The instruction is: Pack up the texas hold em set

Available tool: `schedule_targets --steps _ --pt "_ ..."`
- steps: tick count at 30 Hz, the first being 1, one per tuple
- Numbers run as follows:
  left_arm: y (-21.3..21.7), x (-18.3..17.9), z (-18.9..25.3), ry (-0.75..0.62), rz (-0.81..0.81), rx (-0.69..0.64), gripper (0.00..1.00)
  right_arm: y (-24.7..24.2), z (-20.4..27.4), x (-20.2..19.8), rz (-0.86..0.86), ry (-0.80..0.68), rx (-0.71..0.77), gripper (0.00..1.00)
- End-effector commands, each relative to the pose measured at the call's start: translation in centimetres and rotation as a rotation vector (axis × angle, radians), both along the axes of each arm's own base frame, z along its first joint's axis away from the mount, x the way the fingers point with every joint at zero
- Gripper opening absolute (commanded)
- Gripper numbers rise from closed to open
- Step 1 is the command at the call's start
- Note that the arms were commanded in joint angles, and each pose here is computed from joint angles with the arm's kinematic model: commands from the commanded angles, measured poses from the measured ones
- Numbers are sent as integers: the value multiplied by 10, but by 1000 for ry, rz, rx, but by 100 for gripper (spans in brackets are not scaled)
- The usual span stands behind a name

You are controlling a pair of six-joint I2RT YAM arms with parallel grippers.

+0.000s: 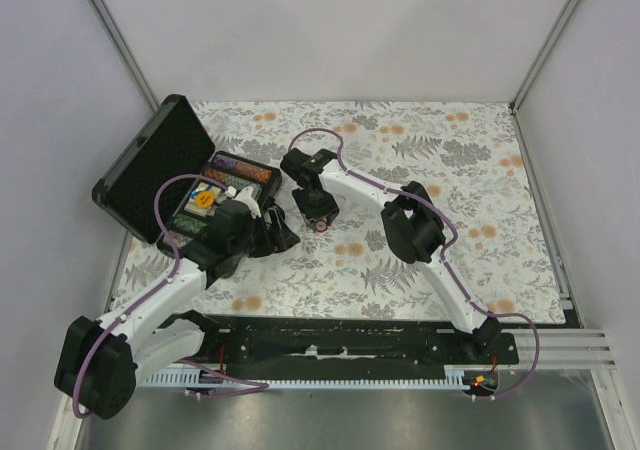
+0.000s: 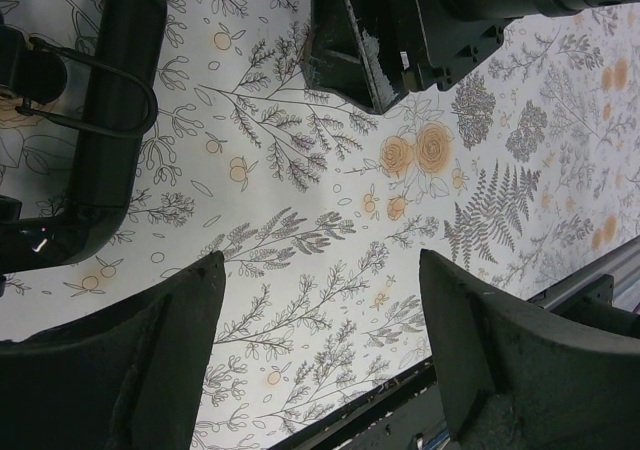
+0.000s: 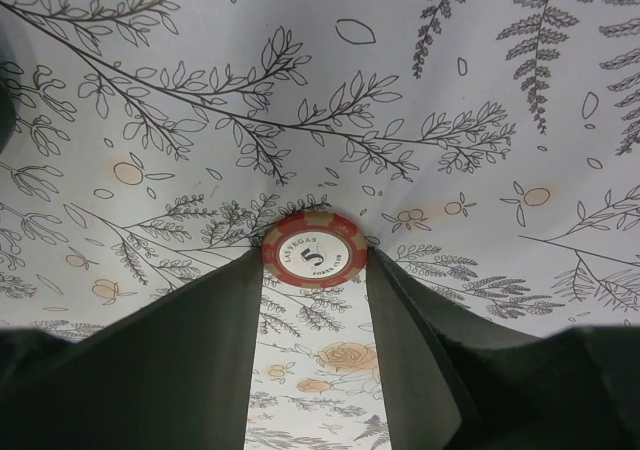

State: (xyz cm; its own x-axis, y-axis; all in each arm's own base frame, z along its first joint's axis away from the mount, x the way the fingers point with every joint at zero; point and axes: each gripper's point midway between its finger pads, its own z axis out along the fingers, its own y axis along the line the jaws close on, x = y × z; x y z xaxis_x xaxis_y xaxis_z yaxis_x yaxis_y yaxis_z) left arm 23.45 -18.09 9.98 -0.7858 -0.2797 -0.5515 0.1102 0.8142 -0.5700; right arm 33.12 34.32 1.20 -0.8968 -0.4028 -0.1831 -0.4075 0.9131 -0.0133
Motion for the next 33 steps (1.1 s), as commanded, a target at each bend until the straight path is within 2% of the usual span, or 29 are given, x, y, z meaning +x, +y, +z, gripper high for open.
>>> schedule_targets --steps 1,5,13,23,33 --pt "-3 -3 4 -25 -27 -13 83 -18 -69 0 45 40 -113 56" --pt "-3 -4 4 -30 -29 -16 83 -16 -73 -1 65 42 -101 57" --pt "-4 -6 4 -29 -38 -25 83 -11 -69 -3 61 34 -58 43" --pt "-9 -7 2 -34 -45 -54 83 5 -1 7 -43 -46 105 46" --pt "-25 4 1 -45 -44 -85 83 11 37 -4 -113 -5 222 48"
